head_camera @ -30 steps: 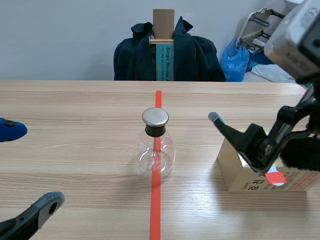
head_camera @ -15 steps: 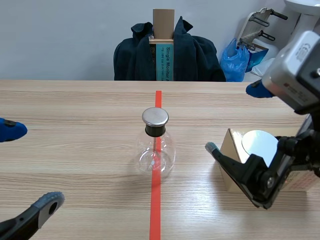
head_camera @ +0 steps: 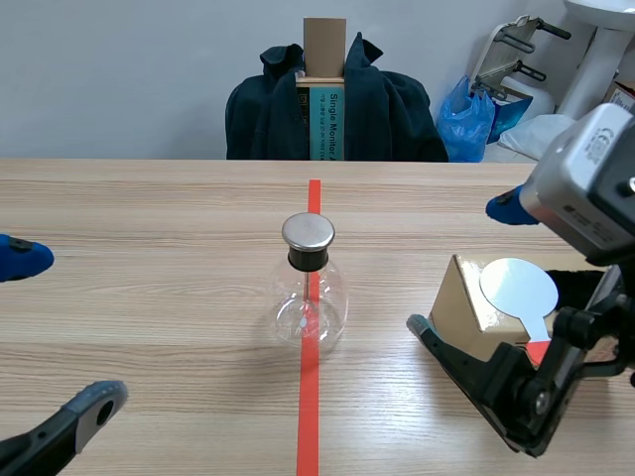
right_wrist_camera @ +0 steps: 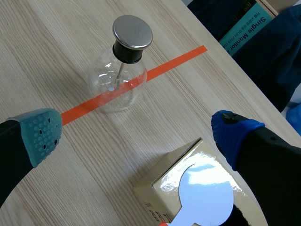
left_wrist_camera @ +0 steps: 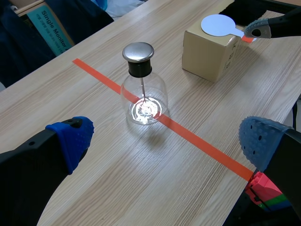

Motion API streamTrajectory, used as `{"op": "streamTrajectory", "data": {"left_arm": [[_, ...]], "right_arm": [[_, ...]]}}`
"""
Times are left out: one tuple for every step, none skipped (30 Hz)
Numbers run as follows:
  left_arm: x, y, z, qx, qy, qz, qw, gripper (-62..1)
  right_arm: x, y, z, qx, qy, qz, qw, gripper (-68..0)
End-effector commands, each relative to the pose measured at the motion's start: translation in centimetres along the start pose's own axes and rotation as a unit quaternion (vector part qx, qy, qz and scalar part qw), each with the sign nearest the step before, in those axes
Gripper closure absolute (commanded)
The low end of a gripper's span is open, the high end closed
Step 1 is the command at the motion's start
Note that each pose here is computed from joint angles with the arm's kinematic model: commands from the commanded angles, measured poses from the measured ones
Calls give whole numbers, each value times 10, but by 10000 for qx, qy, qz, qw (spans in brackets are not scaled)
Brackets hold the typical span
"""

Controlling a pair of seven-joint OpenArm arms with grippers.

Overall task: Do the electroscope experiment.
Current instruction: 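Return to the home posture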

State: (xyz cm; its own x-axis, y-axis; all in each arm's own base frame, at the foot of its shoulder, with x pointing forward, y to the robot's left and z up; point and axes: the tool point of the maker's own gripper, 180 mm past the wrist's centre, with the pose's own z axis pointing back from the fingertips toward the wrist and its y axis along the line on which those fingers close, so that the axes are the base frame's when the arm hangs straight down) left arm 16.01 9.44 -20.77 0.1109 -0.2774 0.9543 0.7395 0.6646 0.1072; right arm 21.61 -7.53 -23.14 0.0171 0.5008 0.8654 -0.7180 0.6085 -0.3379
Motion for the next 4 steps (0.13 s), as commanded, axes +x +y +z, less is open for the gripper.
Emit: {"op": "streamTrajectory", "data": {"left_arm": [[6, -2, -1, -10, -143, 73, 9999, -623], [6, -2, -1, -11, -143, 74, 9999, -623], [6, -2, -1, -11, -143, 74, 9999, -623], [6, -2, -1, -11, -143, 74, 9999, -623]], "right_arm": [[7, -7, -1, -102, -119, 70, 9999, -679], [7, -7, -1, -102, -119, 70, 9999, -679], [7, -7, -1, -102, -119, 70, 9999, -679], [7, -7, -1, -102, -120, 73, 9998, -679]]}}
